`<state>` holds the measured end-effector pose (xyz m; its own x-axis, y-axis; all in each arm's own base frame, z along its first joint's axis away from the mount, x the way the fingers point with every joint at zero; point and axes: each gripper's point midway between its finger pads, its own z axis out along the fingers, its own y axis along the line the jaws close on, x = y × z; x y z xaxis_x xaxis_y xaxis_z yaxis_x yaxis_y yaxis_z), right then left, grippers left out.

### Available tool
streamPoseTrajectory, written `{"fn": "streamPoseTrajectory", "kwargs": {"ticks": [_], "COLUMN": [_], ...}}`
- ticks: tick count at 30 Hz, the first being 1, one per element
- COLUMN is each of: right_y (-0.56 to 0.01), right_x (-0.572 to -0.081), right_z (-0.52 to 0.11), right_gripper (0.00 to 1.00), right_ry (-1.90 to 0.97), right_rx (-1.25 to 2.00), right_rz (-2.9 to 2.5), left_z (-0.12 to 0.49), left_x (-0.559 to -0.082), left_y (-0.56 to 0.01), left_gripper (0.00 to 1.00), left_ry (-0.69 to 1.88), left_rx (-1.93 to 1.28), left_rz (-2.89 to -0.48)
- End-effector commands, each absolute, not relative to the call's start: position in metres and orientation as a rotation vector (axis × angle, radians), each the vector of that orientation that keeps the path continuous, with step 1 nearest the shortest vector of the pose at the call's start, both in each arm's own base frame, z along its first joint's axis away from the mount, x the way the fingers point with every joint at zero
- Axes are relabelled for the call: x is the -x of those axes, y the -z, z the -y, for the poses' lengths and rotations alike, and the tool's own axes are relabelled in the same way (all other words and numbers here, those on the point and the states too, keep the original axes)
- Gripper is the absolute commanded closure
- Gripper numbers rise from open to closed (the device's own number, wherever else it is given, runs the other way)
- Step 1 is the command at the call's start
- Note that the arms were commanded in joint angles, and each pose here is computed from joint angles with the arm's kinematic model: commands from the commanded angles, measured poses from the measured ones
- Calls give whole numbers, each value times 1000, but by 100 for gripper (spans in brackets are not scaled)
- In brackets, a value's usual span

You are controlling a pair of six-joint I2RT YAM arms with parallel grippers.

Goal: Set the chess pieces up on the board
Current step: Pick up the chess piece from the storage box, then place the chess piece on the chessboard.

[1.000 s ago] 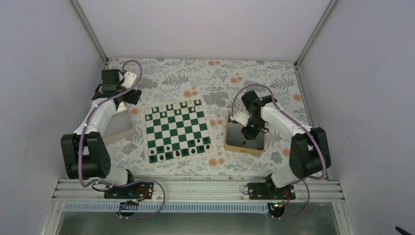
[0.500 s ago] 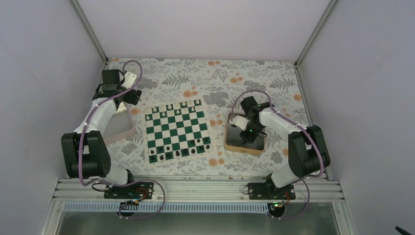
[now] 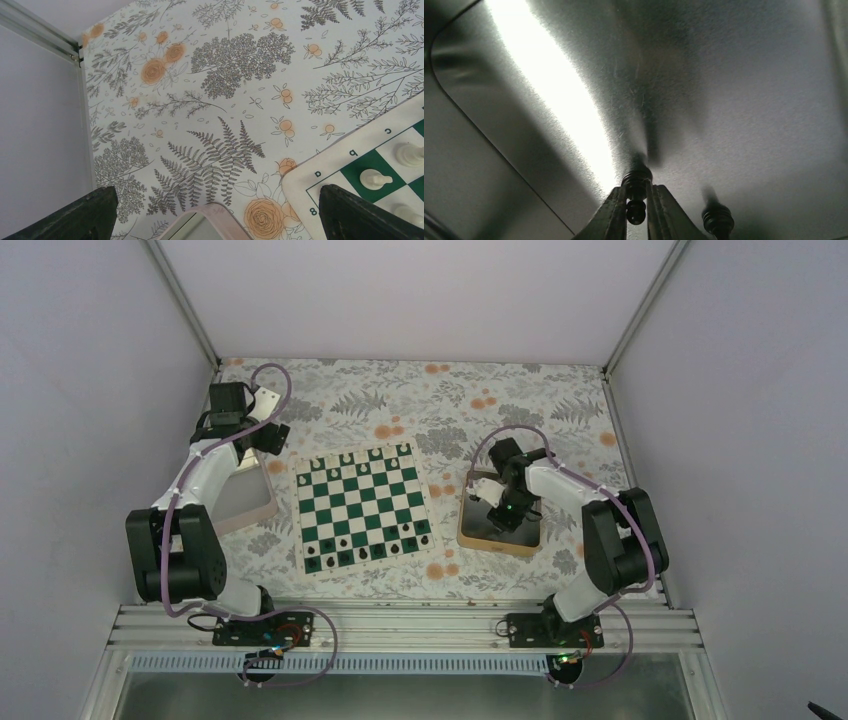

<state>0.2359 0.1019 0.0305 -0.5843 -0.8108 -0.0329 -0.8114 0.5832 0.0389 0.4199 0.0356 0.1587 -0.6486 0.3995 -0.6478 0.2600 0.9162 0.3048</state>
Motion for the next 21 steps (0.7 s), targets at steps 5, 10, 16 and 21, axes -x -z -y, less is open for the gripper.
{"fn": "streamPoseTrajectory", "kwargs": {"ticks": [5,10,16,21], "right_y": [-58,-97,-140,-154], "right_x": [-244,-266,-300,-316], "right_z": [-106,-109,-141,-222], "right_gripper": [95,96,95,95], "right_ry": [-51,31,105,77], "right_rx": [1416,1405,1483,1663], "right_rz": [-2735,-2668,-2531,-2335], "left_z": [-36,-36,-35,-33], "left_x": [-424,-424,-424,-425], "left_y": [-159,-160,-163,-165], "left_gripper": [0,0,0,0], "left_ry": [-242,-242,-240,-241], "left_rx": [-466,-466,-466,-466], "left_rz": [-2306,-2303,-2297,-2291]}}
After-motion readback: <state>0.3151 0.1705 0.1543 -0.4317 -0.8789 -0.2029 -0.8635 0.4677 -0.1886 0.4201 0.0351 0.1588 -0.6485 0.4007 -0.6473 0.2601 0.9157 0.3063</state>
